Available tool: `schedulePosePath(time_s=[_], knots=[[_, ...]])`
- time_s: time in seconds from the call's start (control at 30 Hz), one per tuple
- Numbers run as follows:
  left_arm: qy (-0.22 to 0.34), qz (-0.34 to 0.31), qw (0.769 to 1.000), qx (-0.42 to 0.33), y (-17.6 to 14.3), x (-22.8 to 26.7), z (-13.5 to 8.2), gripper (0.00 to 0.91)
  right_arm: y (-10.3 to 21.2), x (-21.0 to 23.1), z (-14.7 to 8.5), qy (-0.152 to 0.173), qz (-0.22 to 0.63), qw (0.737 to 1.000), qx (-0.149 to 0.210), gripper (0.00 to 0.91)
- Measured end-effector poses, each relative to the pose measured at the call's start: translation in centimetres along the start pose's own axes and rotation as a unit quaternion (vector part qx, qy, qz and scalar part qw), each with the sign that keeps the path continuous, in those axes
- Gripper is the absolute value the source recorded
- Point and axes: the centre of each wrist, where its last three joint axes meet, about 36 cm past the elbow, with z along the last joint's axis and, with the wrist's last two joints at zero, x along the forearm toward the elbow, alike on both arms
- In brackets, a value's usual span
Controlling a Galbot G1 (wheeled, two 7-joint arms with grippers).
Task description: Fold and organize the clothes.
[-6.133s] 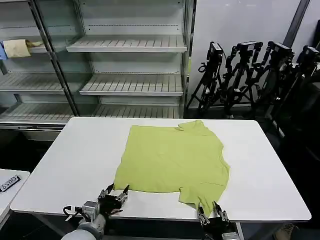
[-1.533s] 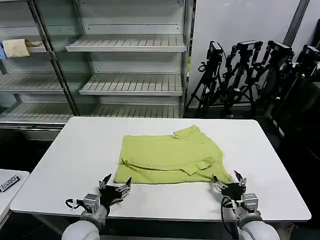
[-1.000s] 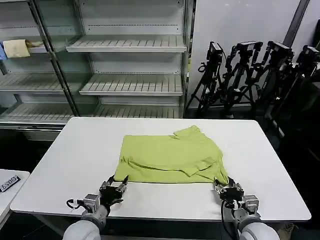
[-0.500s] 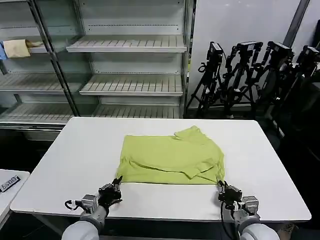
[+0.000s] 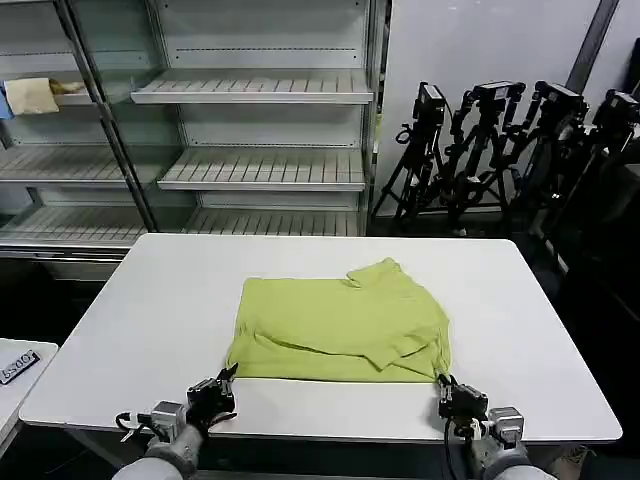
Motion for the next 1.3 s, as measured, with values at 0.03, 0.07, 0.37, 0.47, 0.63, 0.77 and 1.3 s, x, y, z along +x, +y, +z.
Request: schedulePosePath(time_s=[0.03, 0.07, 0.37, 0.47, 0.63, 0.77, 1.3], knots=[[-0.001, -0.001, 1.000, -0.001, 0.1, 0.4, -0.1, 0.020, 0.2, 0.5, 0.0, 0.000, -0.003, 1.000, 0.003, 0.000], [-0.001, -0.002, 1.000, -0.003, 0.1, 0.8, -0.2, 0.020, 0.4, 0.9, 0.0, 0.000, -0.006, 1.000, 0.005, 0.000], [0.001, -0.010, 1.000, -0.017, 0.4, 3.8, -0.5, 0.020, 1.4, 3.9, -0.1, 0.008, -0.014, 1.000, 0.022, 0.000], [0.006, -0.013, 1.000, -0.021, 0.4, 4.6, -0.5, 0.071, 1.6, 4.6, -0.2, 0.011, -0.013, 0.999, 0.030, 0.272], [0.011, -0.020, 0.999, -0.032, 0.6, 5.6, -0.4, 0.907, 1.6, 5.4, -0.8, 0.004, -0.010, 0.999, 0.042, 0.907], [0.009, -0.029, 0.999, -0.040, 0.7, 6.2, -0.7, 0.907, 1.4, 5.9, -1.6, -0.011, -0.006, 0.999, 0.049, 0.907], [-0.015, -0.046, 0.997, -0.052, 1.5, 5.8, -2.3, 0.907, -0.3, 4.8, -4.6, -0.056, 0.021, 0.997, 0.053, 0.907]])
